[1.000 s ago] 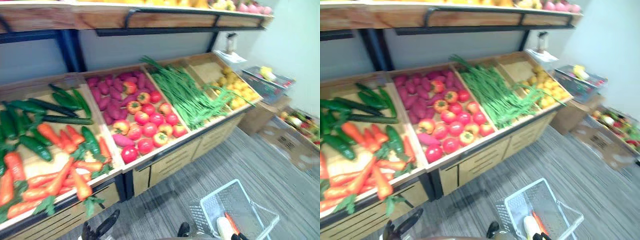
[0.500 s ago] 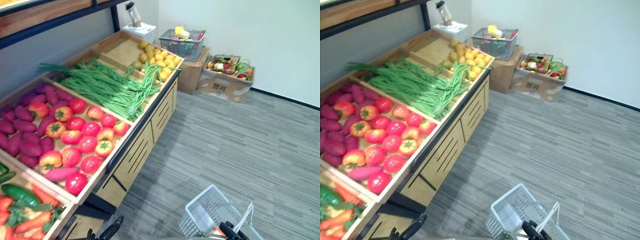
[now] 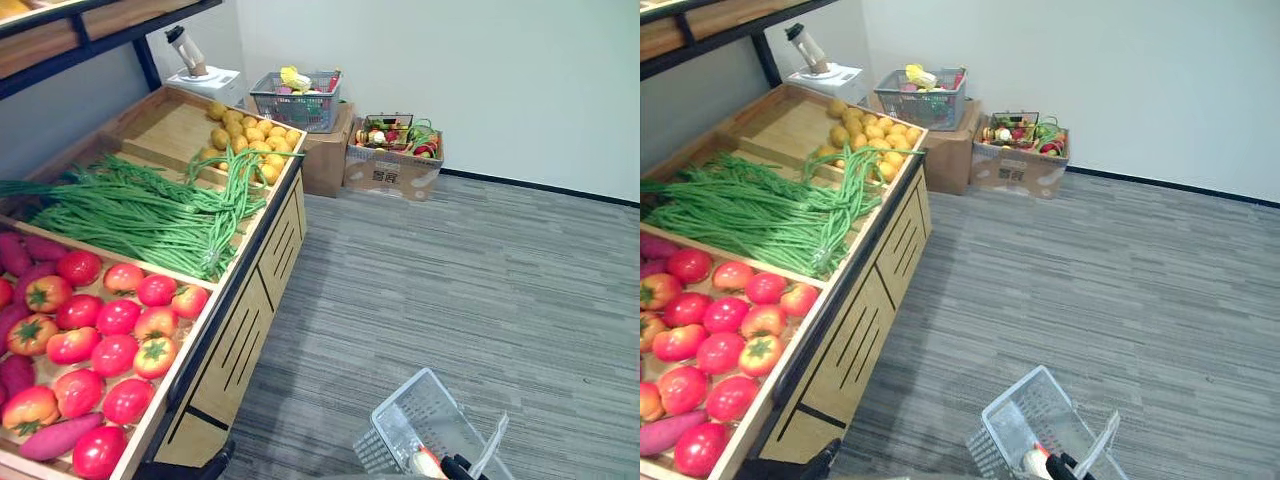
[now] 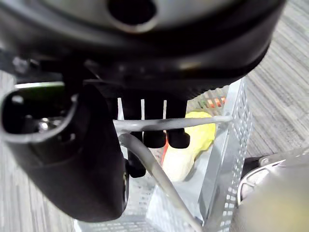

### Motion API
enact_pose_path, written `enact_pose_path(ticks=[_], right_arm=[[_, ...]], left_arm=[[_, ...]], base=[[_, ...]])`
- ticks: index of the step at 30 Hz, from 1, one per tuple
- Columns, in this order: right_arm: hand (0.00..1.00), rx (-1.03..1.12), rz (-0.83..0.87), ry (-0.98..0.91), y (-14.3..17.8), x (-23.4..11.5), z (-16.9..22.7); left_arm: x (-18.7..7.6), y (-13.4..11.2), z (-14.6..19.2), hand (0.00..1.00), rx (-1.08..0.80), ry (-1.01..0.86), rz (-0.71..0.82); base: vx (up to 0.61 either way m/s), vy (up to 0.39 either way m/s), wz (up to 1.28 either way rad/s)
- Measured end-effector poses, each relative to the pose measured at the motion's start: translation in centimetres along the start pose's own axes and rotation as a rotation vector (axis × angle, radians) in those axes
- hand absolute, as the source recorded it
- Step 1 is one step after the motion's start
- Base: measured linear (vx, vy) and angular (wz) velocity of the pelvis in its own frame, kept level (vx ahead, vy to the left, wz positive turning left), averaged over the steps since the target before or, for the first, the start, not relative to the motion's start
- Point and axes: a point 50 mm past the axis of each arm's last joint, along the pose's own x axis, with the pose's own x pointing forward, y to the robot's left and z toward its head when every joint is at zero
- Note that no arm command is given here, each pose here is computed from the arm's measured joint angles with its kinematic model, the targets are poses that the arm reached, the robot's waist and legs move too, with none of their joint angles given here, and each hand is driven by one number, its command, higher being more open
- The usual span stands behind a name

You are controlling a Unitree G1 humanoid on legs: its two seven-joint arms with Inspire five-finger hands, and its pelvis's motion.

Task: Pick vegetable in the basket

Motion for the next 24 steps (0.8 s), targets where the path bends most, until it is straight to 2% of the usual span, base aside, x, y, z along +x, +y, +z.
enact_pose_path(ticks=[7, 9, 12, 19, 24], right_arm=[[0.0, -0.046, 0.015, -0.046, -0.3, 0.4, 1.3], [0.0, -0.049, 0.002, -0.065, -1.0, 0.4, 1.5], [0.0, -0.072, 0.03, -0.059, -0.3, 0.2, 1.1], [0.0, -0.126, 0.038, -0.088, -0.8, 0.4, 1.7], [0.0, -0.155, 0.041, -0.059, -1.3, 0.6, 1.4]], left_arm=[[-0.8, -0.8, -0.8, 1.0, 0.027, 0.0, -0.053], [-0.9, -1.9, -0.7, 1.0, 0.057, -0.011, -0.109], [-0.7, -2.9, 0.4, 1.0, 0.117, -0.058, -0.177], [-1.3, -4.2, -0.6, 1.0, 0.314, -0.057, -0.314], [-1.4, -4.0, -1.5, 1.0, 0.362, -0.023, -0.328]], base=[[0.06, 0.086, -1.13], [0.13, 0.223, -0.64], [0.07, 0.161, -0.38], [0.03, -0.008, -0.13], [0.0, -0.071, -0.02]])
